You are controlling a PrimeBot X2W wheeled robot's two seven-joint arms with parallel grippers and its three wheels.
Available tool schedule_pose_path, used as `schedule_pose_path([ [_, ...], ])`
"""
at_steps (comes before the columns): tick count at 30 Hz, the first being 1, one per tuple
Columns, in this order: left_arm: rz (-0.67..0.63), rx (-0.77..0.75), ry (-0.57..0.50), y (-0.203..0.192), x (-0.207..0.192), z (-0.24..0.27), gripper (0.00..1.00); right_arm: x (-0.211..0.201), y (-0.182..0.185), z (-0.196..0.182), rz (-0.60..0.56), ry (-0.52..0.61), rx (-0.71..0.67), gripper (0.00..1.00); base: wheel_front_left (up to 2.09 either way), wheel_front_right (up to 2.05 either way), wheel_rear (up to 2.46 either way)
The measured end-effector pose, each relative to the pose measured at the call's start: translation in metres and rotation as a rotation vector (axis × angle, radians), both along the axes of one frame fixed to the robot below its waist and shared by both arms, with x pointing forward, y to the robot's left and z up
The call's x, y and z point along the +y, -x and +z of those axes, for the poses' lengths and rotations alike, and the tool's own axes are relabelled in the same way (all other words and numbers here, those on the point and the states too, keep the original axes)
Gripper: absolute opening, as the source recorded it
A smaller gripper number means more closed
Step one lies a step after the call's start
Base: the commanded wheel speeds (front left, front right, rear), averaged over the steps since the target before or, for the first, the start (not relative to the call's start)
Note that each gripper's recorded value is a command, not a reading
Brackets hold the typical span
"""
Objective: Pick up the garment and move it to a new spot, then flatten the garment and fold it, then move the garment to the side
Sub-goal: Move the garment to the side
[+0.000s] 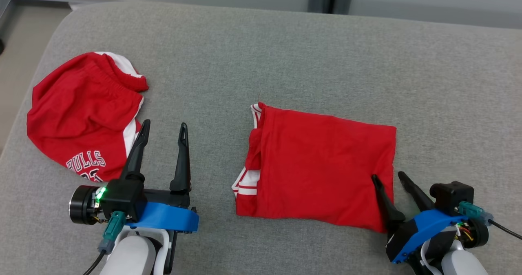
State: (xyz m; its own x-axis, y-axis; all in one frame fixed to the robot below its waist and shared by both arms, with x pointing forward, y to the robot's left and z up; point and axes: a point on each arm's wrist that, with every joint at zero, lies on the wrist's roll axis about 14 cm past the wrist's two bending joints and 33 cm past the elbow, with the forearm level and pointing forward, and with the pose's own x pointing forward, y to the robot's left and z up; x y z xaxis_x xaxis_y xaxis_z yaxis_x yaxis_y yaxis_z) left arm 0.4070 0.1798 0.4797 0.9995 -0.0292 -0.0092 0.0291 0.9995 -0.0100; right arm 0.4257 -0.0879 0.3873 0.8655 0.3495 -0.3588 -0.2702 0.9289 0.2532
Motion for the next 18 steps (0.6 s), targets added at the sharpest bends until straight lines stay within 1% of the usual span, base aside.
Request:
schedule_pose_path([
  [2,0.009,0.007,-0.005,0.000,0.003,-0.003,1.00,0.009,0.001,-0.014,0.026,-0.004,0.050,1.00,0.00,0.00,0.00],
  [3,0.010,0.008,-0.006,-0.001,0.003,-0.003,1.00,0.011,0.000,-0.018,0.036,-0.007,0.060,0.48,0.00,0.00,0.00],
  [4,0.011,0.005,-0.009,-0.001,0.004,-0.002,1.00,0.013,-0.002,-0.020,0.044,-0.008,0.066,0.16,0.00,0.00,0.00],
  [5,0.014,0.001,-0.010,-0.002,0.005,-0.001,1.00,0.015,-0.003,-0.020,0.054,-0.009,0.068,0.00,0.00,0.00,0.00],
  [11,-0.014,-0.021,-0.030,-0.009,-0.002,0.002,1.00,0.012,0.000,-0.014,0.058,-0.017,0.042,0.00,0.00,0.00,0.00],
  [15,-0.072,-0.018,-0.040,-0.019,-0.017,-0.004,1.00,-0.006,0.002,-0.009,0.018,-0.012,0.018,0.00,0.00,0.00,0.00],
  [18,-0.136,-0.024,-0.030,-0.030,-0.038,-0.007,1.00,-0.026,0.006,-0.007,-0.027,0.001,0.005,0.00,0.00,0.00,0.00],
])
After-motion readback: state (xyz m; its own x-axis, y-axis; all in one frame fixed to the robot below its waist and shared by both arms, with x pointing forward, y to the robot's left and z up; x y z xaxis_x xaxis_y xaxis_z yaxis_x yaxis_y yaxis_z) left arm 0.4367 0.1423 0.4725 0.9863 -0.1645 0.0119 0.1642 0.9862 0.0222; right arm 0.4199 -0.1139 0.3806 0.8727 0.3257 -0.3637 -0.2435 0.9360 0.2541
